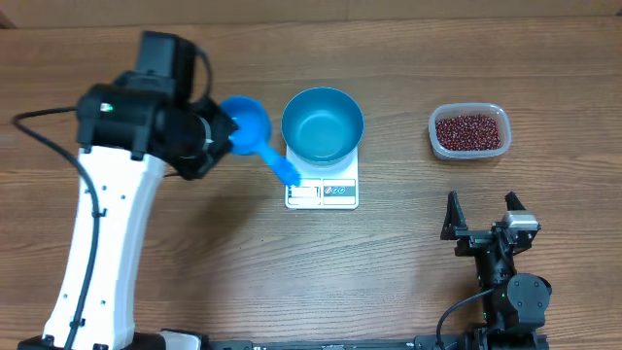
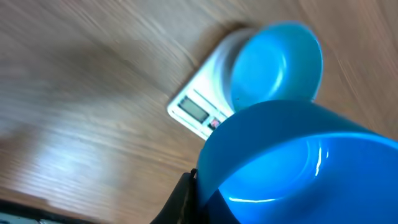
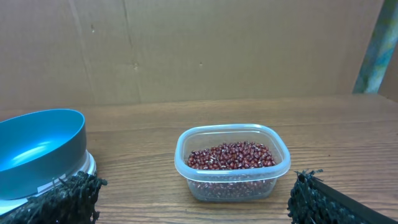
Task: Scoop item into bowl and weigh 150g on scale
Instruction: 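Lift the blue scoop with the left gripper toward the scale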
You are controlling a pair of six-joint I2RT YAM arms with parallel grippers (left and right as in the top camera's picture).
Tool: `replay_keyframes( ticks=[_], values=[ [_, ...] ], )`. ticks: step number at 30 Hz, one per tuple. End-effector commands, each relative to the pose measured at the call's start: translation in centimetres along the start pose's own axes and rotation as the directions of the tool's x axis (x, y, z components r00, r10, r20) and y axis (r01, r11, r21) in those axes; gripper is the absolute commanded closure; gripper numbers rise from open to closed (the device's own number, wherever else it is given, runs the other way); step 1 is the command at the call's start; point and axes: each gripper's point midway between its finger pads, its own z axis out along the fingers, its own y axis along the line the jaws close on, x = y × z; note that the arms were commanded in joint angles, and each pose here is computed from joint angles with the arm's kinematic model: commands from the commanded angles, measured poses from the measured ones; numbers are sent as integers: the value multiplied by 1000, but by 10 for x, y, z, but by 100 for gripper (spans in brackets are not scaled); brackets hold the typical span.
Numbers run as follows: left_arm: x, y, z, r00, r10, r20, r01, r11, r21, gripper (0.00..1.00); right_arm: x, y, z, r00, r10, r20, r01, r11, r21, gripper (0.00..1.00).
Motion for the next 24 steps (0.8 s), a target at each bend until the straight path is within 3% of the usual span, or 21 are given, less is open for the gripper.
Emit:
replay_keyframes(
  ticks=[1,7,13,18,24],
  values=[
    [27,-15,3,997,-70,-45,70,998,6,96,4,-1,1,1000,-8,-5,8,1000,2,0],
    [59,-27,6,985,-149,-85,149,989,-4,96,4,-1,1,1000,-8,-5,8,1000,2,0],
    [77,-20,6,947,-306,-93,301,951,-71,96,4,-1,1,1000,-8,-5,8,1000,2,0],
    [80,-17,6,941,-324,-96,316,945,-90,96,1,-1,1,1000,-7,5,6,1000,5,0],
    [80,-17,6,942,-323,-94,315,945,-91,96,-41,31,-6,975,175,135,-146,968,-202,0]
  ],
)
